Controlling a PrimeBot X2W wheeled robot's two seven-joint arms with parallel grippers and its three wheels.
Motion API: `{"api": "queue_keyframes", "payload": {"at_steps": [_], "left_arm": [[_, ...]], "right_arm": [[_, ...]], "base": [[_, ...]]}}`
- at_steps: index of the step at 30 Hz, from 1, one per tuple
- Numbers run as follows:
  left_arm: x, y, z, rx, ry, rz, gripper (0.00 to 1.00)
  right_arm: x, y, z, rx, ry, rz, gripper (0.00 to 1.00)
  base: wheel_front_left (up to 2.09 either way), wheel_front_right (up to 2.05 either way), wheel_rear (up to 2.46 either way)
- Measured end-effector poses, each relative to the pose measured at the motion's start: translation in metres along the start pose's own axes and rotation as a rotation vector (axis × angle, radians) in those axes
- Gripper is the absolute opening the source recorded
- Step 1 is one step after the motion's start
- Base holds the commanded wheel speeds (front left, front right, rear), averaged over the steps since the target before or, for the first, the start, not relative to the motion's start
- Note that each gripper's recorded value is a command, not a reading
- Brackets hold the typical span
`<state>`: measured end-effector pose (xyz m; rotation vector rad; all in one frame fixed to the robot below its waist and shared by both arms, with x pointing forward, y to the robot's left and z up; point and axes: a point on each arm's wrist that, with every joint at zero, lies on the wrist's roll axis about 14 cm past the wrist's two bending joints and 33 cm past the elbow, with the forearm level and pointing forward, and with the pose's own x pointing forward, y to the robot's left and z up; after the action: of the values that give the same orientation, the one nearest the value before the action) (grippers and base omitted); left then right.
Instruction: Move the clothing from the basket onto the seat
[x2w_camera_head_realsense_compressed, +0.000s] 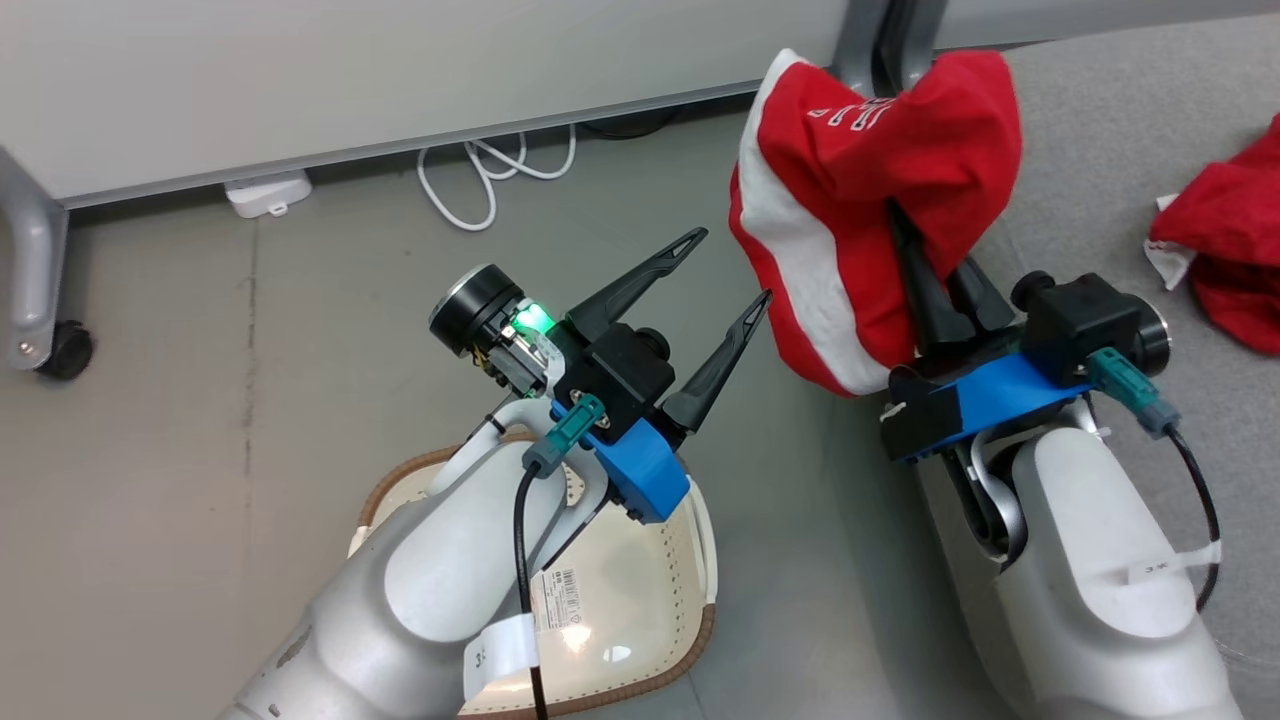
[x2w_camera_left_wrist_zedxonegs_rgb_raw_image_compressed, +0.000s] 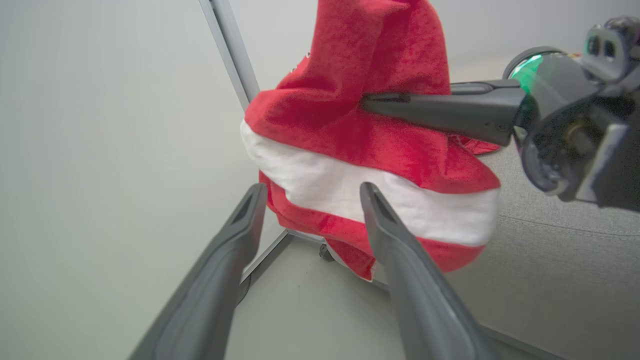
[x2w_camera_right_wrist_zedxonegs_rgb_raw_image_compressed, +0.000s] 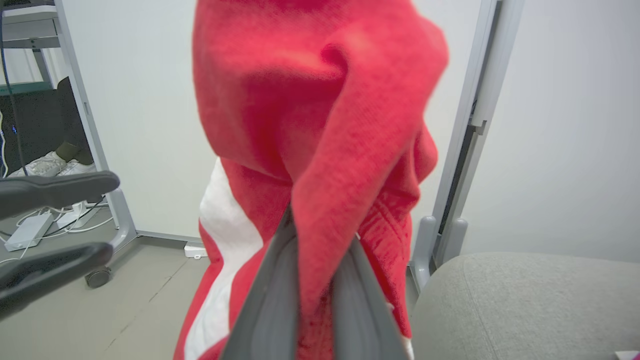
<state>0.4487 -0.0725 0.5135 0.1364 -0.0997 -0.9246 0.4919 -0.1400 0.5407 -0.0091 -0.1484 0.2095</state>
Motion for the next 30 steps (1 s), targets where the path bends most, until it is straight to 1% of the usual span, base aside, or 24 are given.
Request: {"api": "queue_keyframes", "payload": {"at_steps": [11, 18, 24, 30], "left_arm": [[0.031, -0.04, -0.011, -0.043, -0.019, -0.132, 1.0], [0.048, -0.067, -0.017, -0.064, -0.032, -0.221, 1.0], [0.056, -0.089, -0.019, -0.083, -0.038, -0.284, 1.0], [0.055, -0.095, -0.021, -0.09, -0.034, -0.298, 1.0]], "right_arm": [[-0.044, -0.081, 0.007, -0.07, -0.007, -0.233, 0.0], [-0.085, -0.124, 0.01, -0.108, 0.01, -0.377, 0.0], [-0.12, -0.148, 0.009, -0.122, 0.03, -0.477, 0.0], [-0.14, -0.153, 0.003, -0.125, 0.058, -0.516, 0.0]], "base": [[0.0, 0.0, 0.0], [0.0, 0.0, 0.0], [0.0, 0.0, 0.0], [0.0, 0.0, 0.0]]}}
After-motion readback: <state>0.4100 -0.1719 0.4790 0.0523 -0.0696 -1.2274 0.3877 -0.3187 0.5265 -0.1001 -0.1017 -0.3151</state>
